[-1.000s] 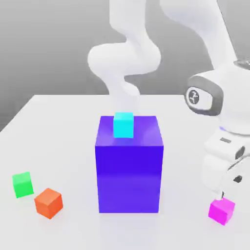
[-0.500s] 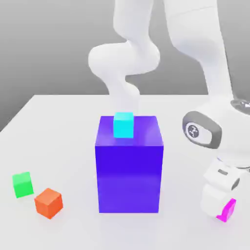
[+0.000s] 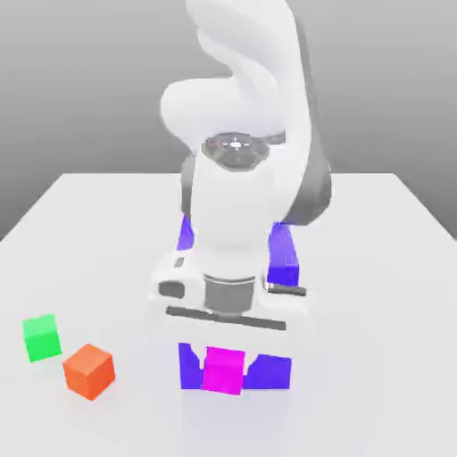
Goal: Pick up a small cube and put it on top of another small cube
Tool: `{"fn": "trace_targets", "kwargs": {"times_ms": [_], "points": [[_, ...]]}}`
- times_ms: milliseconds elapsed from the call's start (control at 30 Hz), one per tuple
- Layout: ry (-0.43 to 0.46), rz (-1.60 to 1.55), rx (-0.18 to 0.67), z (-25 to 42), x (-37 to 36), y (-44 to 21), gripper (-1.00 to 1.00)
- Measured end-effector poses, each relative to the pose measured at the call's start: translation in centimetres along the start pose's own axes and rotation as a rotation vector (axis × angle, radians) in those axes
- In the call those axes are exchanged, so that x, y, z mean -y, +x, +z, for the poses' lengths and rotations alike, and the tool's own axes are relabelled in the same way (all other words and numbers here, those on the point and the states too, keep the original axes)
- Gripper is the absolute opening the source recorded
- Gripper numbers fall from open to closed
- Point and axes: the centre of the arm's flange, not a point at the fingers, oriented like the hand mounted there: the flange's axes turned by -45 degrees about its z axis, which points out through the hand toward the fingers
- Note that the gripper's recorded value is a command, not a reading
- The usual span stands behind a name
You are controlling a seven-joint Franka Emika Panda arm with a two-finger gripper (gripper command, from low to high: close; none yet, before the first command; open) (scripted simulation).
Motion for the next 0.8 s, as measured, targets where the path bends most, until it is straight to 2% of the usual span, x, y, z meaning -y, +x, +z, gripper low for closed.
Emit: {"fn": "trace_targets", "kwargs": {"times_ms": [233, 300, 367, 400, 633, 800], "points": [[0.019, 0.788, 0.019, -0.1, -21.9, -1.3, -1.0], [0.031, 0.984, 0.025, 1.8, -25.7, -2.1, -1.0], [0.034, 1.047, 0.028, 4.2, -26.6, -2.4, -1.0], [0.033, 1.058, 0.028, 4.9, -26.7, -2.5, 1.0], [0.033, 1.066, 0.029, 4.9, -26.8, -2.6, 1.0], [0.035, 1.071, 0.03, 0.0, -27.2, -2.5, 1.0]]}}
